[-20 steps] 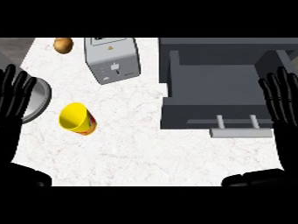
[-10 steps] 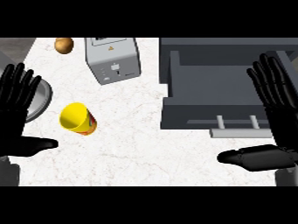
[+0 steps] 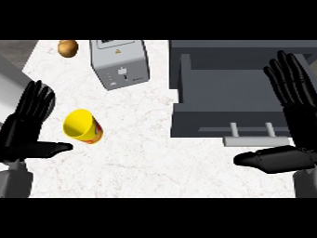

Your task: Pick up the cup, place it into the drawer and close the drawer

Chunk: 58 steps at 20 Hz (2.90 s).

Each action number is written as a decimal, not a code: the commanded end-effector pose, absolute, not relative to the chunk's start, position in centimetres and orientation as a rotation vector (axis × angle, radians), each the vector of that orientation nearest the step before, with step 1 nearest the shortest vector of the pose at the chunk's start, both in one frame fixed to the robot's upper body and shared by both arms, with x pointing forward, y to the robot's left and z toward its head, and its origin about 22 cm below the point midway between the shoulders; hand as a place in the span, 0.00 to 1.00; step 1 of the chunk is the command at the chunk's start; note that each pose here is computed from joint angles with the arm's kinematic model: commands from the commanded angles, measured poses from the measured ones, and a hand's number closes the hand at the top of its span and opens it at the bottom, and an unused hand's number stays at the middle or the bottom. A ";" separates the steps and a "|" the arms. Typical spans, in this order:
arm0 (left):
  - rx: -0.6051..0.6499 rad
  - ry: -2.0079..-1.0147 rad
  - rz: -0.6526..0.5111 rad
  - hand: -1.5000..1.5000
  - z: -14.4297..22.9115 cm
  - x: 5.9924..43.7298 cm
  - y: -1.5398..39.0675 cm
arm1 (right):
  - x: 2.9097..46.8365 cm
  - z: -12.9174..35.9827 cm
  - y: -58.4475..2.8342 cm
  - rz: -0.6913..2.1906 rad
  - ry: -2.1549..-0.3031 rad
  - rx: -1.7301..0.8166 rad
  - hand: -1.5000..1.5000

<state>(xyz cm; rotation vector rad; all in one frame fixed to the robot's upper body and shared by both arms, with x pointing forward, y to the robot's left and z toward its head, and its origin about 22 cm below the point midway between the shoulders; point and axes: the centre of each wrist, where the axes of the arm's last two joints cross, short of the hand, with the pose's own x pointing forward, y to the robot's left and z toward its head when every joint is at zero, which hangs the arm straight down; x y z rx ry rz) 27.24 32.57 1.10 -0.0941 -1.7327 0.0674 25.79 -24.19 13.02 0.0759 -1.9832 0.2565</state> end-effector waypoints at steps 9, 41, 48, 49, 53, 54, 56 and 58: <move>-0.005 -1.647 0.083 0.00 -6.2 29.4 35.4 | 26.7 14.9 -25.1 0.264 -1.997 0.065 0.00; -0.026 -1.717 0.098 0.00 -12.6 27.4 35.0 | 27.7 15.6 -26.4 0.282 -1.999 0.089 0.00; -0.191 -1.725 0.139 0.00 -12.9 28.4 32.4 | 27.9 15.3 -25.9 0.270 -1.994 0.080 0.00; -0.226 -1.709 0.119 1.00 -12.5 29.3 31.6 | 27.0 15.6 -26.8 0.294 -1.992 0.077 0.00; -0.097 -1.888 0.092 1.00 -12.4 29.3 31.5 | 27.6 15.1 -26.2 0.291 -1.989 0.033 0.00; -0.044 -1.929 0.060 1.00 -12.7 28.4 32.4 | 27.8 15.1 -25.2 0.285 -1.989 0.065 0.00; 0.123 -1.933 0.070 1.00 -12.2 29.3 31.7 | 28.0 15.7 -26.5 0.309 -2.012 0.045 0.00; 0.195 -1.956 0.036 1.00 -12.3 29.5 30.9 | 27.8 15.1 -26.4 0.297 -1.997 0.069 0.00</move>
